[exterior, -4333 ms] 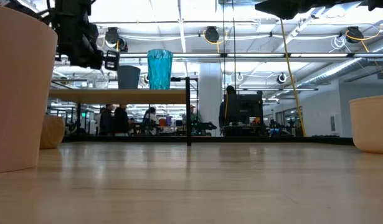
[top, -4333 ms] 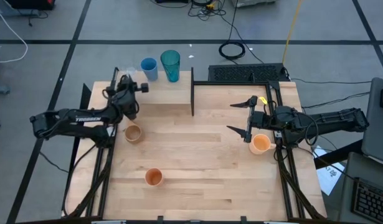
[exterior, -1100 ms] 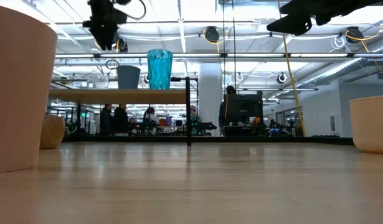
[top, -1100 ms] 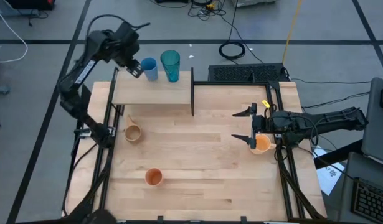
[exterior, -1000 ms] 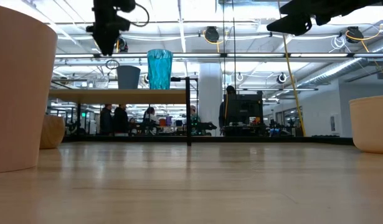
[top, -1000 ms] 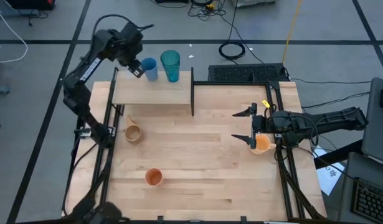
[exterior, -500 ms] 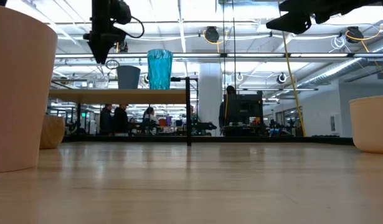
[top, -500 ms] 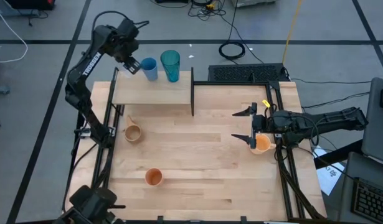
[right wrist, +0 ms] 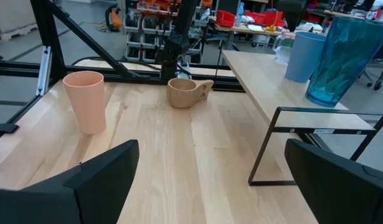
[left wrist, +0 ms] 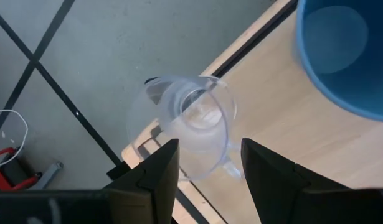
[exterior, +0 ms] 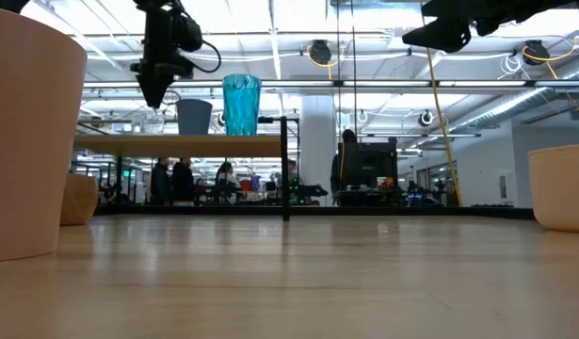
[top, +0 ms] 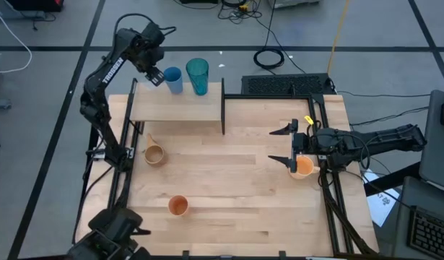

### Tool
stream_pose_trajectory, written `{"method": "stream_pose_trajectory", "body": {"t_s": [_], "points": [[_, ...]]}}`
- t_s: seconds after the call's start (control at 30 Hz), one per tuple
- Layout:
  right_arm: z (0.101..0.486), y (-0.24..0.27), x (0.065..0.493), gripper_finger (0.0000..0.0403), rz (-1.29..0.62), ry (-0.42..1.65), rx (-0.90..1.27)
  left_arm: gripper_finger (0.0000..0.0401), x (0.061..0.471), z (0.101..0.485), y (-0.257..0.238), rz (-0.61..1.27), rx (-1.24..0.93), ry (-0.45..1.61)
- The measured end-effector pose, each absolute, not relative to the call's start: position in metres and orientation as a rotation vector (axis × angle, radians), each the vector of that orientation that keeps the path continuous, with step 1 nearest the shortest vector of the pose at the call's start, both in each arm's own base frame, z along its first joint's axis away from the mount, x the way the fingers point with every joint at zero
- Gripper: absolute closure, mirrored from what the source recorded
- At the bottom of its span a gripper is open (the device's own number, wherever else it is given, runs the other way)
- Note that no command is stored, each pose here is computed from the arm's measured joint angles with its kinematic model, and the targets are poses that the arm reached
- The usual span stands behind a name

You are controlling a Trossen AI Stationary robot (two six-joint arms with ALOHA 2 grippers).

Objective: Stack small to large cups/mugs on shelf
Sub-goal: Put the transparent mug on the shelf

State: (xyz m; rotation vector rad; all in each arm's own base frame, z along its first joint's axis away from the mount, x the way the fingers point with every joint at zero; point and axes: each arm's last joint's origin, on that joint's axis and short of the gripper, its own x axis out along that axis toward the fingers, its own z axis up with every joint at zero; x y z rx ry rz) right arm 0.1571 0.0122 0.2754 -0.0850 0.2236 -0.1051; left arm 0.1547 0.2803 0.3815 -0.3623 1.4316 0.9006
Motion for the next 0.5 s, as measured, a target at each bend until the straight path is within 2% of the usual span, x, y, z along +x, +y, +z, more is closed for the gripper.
{"method": "stream_pose_trajectory", "body": {"t_s": [0.5], "points": [[0.275,0.012,0.157,0.0009,-0.104,0.224,-0.093,0.0226,0.161,0.369,0.289,0.884,-0.377,1.472]]}}
